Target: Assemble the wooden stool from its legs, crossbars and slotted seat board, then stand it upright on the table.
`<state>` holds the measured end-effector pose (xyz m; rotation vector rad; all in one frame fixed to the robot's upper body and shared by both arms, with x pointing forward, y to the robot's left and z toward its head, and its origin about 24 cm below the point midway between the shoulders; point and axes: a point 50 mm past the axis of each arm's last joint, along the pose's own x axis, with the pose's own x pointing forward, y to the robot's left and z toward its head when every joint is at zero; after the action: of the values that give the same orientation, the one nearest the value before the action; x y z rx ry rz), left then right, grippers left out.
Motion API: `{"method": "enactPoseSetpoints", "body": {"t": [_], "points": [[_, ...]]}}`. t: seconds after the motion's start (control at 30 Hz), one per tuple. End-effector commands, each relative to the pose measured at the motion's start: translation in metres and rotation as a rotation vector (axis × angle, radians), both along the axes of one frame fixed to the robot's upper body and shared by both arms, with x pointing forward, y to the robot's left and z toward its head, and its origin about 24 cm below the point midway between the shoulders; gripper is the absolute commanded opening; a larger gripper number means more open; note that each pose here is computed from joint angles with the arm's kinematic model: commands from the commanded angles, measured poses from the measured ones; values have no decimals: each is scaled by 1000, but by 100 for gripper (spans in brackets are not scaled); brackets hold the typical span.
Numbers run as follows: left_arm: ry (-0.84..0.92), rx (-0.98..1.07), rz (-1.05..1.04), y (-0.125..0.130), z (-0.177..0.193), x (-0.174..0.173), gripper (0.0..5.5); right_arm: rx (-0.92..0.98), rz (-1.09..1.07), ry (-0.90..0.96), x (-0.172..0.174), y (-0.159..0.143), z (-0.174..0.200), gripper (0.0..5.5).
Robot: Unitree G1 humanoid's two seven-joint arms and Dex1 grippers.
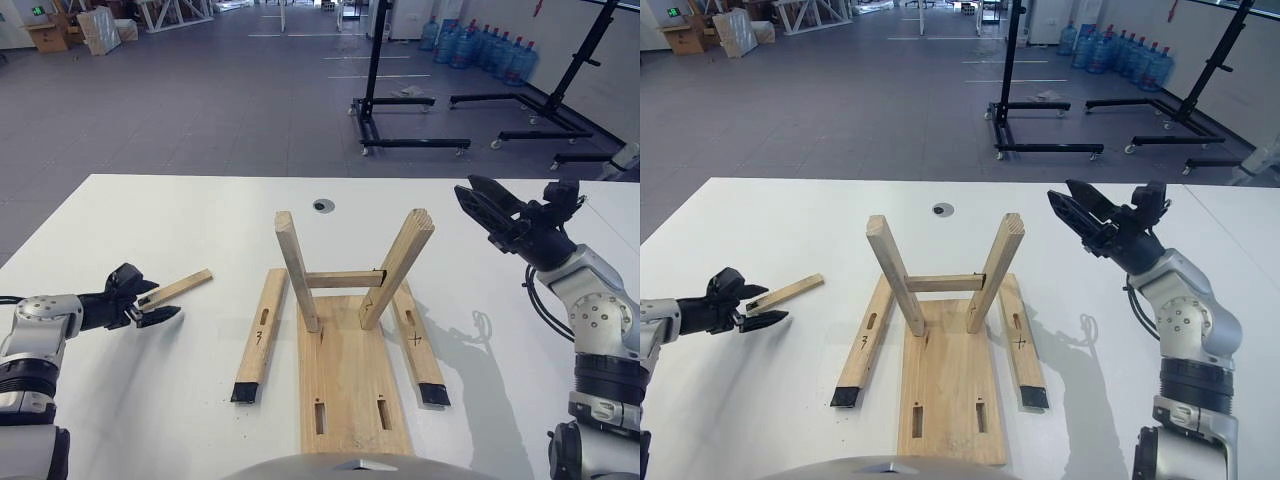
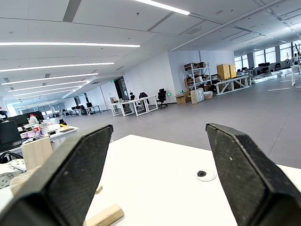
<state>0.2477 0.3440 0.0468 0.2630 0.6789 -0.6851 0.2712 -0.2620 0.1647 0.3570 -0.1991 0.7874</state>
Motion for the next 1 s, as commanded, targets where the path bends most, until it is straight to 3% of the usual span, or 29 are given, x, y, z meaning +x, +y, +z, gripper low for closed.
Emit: {"method": "enactPoseSetpoints", "body": {"t": [0.03,0.53,0.63,0.83,1.0], "points": [[82,12,-26,1,-11,-10,388,-31,28,0,1,6,3,366],[111,46,-44,-6,-25,-15,168,-28,26,-4,-2,7,2,366],[-114,52,-1,-21,-17,5,129,-31,-7,-16,1,6,4,366],[-539,-120,77,-74,5,30,128,118,-85,-111,7,15,21,366],[-811,-274,221,-69,53,32,128,285,47,-158,-14,16,36,366]]}}
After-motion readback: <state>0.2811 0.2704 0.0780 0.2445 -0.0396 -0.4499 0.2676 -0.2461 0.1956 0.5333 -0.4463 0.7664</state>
